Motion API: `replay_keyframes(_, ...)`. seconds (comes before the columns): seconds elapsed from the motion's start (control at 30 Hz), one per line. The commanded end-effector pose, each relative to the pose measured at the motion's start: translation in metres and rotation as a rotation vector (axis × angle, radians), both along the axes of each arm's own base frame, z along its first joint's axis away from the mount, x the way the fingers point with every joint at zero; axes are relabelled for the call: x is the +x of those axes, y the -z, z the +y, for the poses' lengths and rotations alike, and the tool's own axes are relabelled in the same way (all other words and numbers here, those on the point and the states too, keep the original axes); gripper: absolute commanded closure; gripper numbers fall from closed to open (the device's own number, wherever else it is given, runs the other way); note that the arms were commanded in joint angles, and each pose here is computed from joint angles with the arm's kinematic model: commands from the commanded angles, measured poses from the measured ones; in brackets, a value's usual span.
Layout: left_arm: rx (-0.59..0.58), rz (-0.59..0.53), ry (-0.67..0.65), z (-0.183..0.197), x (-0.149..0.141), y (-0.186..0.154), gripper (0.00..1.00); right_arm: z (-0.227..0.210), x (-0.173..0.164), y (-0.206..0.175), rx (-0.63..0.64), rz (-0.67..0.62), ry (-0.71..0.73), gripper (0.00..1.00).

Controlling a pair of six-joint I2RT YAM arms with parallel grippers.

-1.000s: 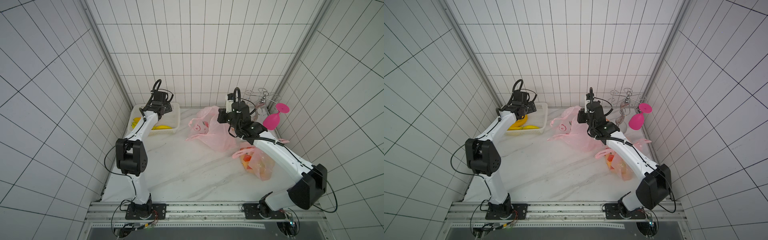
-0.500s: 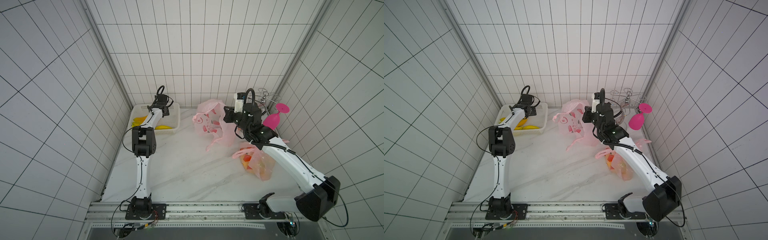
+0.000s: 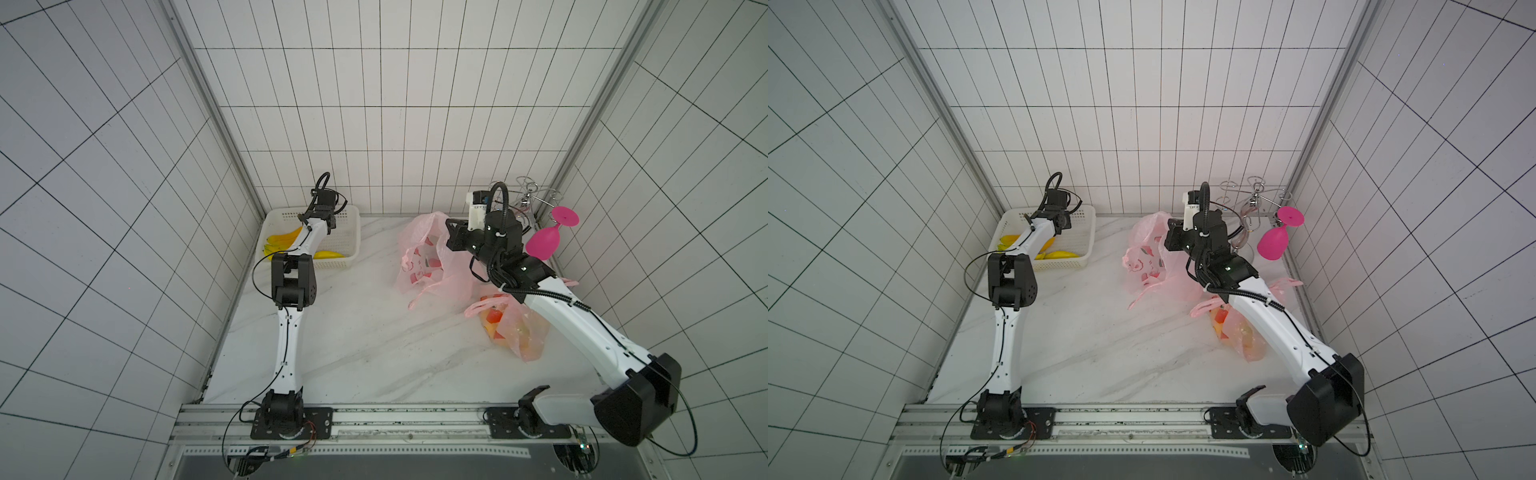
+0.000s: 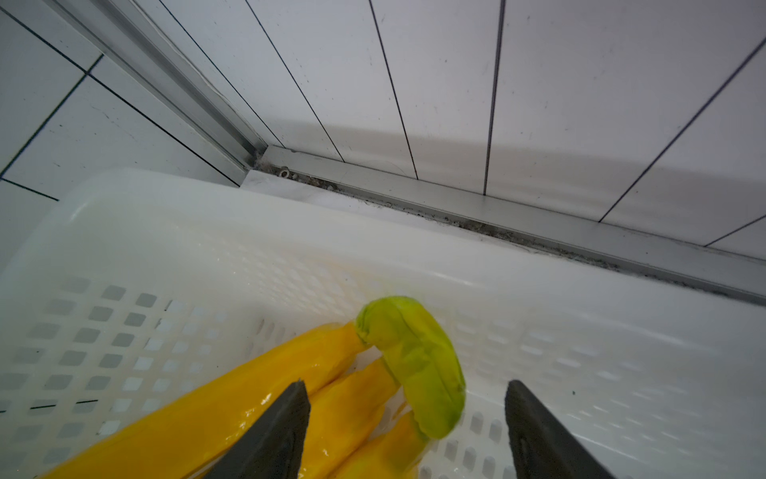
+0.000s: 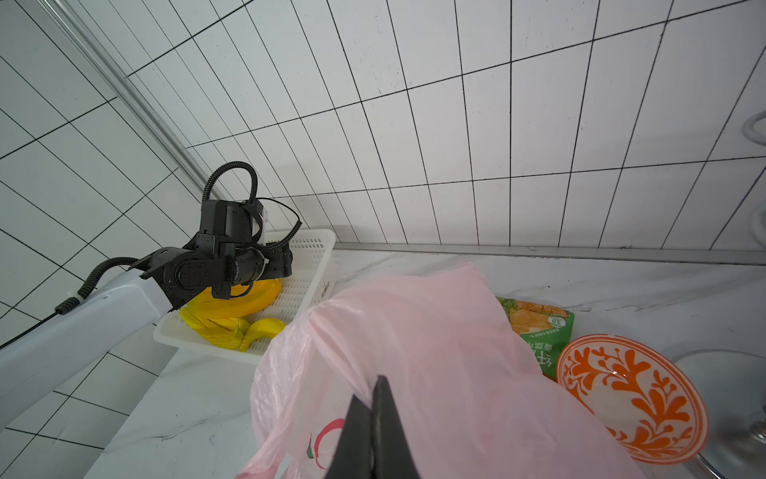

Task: Place the banana into a plastic bag & tie a knot
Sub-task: Pick up the banana from the basket.

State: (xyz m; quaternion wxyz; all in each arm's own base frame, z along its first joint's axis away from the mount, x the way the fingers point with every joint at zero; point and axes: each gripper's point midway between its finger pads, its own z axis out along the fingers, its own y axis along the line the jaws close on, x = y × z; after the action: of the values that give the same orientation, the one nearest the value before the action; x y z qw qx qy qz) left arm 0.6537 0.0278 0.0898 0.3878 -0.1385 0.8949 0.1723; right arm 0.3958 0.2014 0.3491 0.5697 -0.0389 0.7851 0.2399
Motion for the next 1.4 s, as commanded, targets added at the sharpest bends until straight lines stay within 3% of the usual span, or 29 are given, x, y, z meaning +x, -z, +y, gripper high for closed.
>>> replay_keyframes(0.0, 0.018, -0.012, -0.024, 0.010, 0.006, 0.007, 0.30, -0.004, -0.006, 0.010, 0.007, 0.007, -0.001, 1.00)
replay_keyframes(0.1, 0.008, -0.010, -0.017, 0.011, 0.007, 0.012, 0.43, -0.002, -0.005, 0.013, 0.002, 0.014, -0.009, 1.00)
replay_keyframes(0.43, 0.013, -0.021, -0.007, 0.013, 0.010, 0.014, 0.65, -0.003, -0.007, 0.022, -0.004, 0.029, -0.010, 1.00)
replay_keyframes(0.6, 0.012, -0.042, -0.017, 0.014, 0.006, 0.004, 0.83, -0.003, -0.007, 0.023, -0.006, 0.033, -0.010, 1.00)
replay_keyframes(0.7, -0.005, -0.094, -0.041, 0.015, -0.002, -0.016, 0.90, -0.004, -0.007, 0.021, -0.006, 0.030, -0.010, 1.00)
replay_keyframes(1.1, -0.068, -0.330, -0.064, 0.009, -0.057, -0.146, 0.97, 0.000, -0.008, 0.014, -0.007, 0.022, -0.019, 1.00)
replay_keyframes(1.23, -0.177, -0.406, -0.037, -0.002, -0.081, -0.181, 0.98, 0.002, -0.007, 0.014, -0.010, 0.019, -0.020, 1.00)
replay_keyframes(1.37, -0.363, -0.498, 0.086, -0.031, -0.111, -0.219, 0.98, 0.004, -0.007, 0.010, -0.011, 0.015, -0.024, 1.00)
